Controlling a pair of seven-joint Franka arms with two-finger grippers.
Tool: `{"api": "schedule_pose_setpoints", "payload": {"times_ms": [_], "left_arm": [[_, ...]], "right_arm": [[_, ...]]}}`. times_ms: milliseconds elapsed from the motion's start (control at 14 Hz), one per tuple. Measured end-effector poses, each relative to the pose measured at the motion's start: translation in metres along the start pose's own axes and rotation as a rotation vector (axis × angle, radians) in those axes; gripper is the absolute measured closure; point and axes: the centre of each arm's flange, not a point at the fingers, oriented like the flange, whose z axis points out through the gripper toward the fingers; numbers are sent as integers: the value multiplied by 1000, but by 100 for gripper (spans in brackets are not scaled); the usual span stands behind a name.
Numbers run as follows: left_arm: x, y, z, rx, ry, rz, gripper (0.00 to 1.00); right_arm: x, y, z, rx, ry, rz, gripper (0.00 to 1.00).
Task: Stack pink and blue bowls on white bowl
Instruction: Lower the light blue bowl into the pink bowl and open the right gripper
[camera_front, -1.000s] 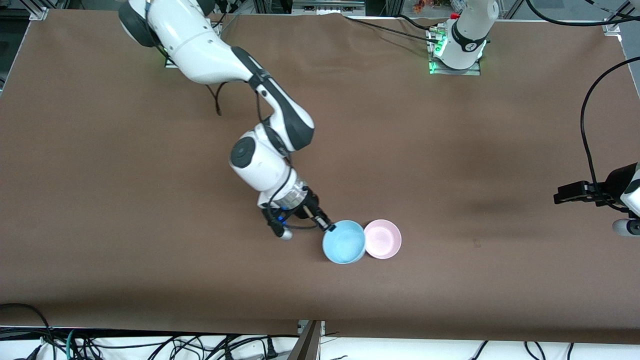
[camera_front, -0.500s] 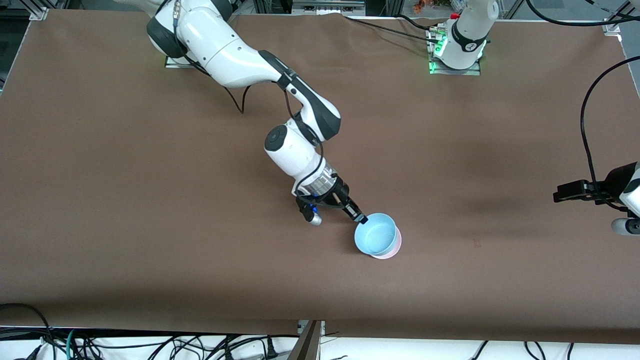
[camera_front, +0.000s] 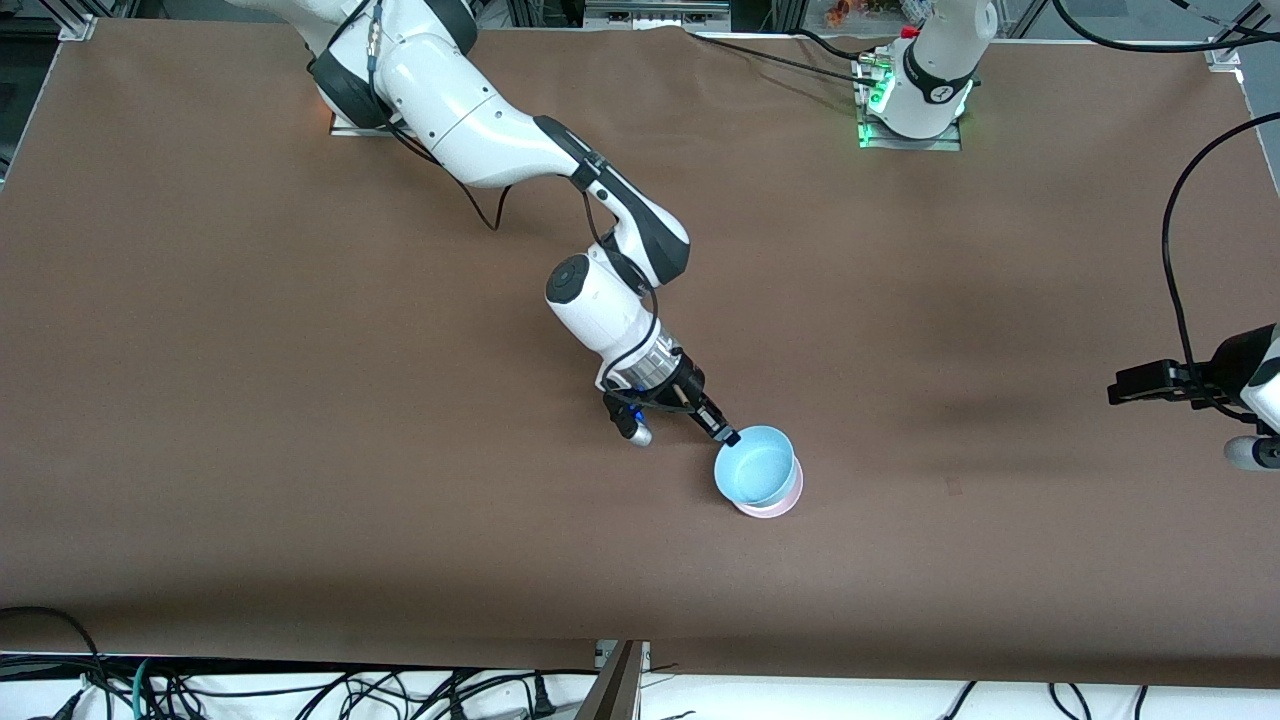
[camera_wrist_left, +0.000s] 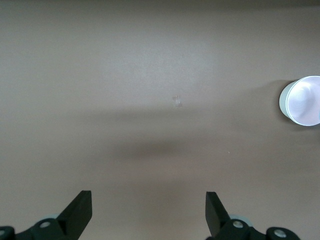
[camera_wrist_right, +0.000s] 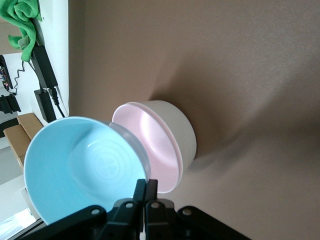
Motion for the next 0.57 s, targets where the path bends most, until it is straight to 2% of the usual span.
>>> {"api": "schedule_pose_setpoints", "payload": {"times_ms": [571], "left_arm": [[0, 0, 0, 0, 0, -1, 0]], "right_arm": [[1, 12, 9, 6, 8, -6, 98]]}}
